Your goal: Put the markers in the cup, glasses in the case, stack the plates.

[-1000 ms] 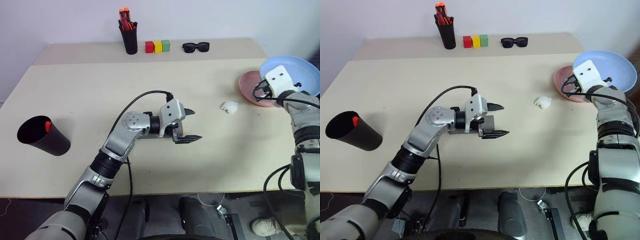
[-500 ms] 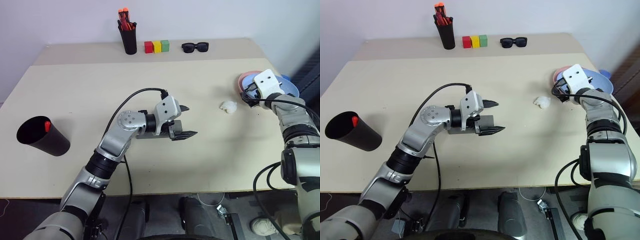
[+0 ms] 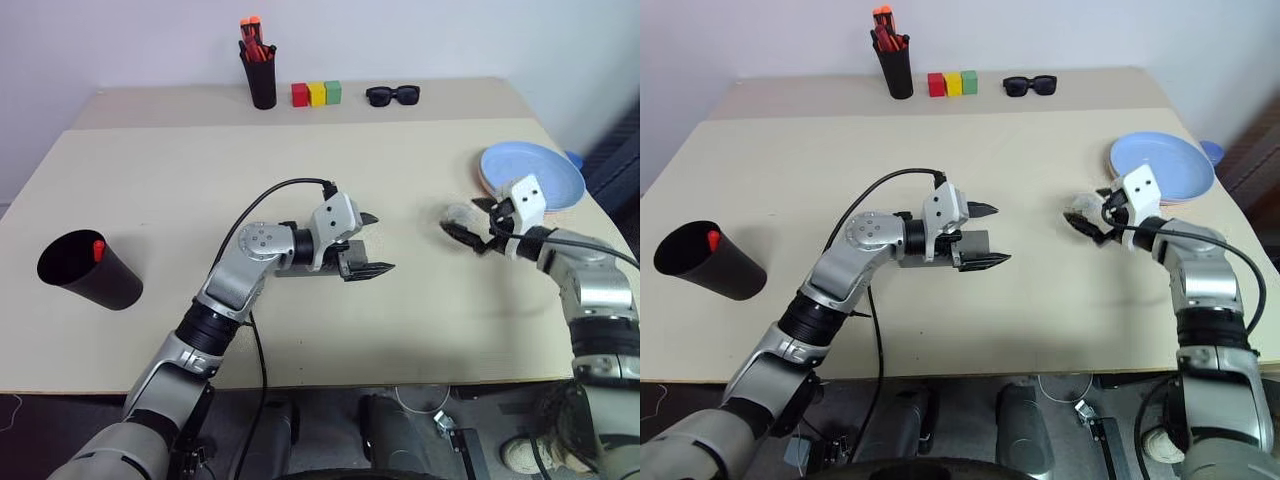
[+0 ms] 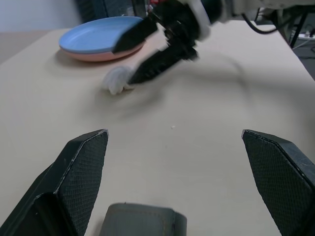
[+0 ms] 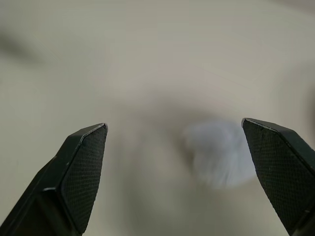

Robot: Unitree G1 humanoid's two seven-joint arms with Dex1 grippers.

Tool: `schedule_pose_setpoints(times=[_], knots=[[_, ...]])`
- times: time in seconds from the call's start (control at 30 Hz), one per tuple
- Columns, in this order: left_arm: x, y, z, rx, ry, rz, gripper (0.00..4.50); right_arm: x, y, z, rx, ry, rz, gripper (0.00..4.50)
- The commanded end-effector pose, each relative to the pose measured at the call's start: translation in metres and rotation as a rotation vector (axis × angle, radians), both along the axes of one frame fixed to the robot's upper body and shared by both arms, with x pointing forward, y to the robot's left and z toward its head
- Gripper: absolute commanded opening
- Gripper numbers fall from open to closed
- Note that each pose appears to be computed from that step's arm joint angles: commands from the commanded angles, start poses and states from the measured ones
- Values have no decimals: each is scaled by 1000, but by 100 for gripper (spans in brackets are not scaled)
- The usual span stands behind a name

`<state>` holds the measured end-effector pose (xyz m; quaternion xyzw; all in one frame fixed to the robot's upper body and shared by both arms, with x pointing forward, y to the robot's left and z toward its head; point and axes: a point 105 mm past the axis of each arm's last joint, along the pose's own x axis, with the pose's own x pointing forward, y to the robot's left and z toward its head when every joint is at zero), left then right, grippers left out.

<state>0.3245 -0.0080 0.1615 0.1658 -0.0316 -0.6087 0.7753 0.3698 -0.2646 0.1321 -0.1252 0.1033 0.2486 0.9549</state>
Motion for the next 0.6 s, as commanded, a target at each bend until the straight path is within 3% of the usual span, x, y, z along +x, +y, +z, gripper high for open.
schedule_pose_setpoints(times=[0.03,0.37,0.47,0.6], knots=[[0,0,14,-19,-56,-10,450,4,-6,8,4,-41,-39,447],[0,8,15,-10,-64,32,450,29,-5,-8,7,-42,-104,447],[1,12,15,-7,-63,48,450,33,-3,-7,25,-47,-100,358],[0,14,14,-4,-60,60,450,36,1,1,29,-77,-78,156]])
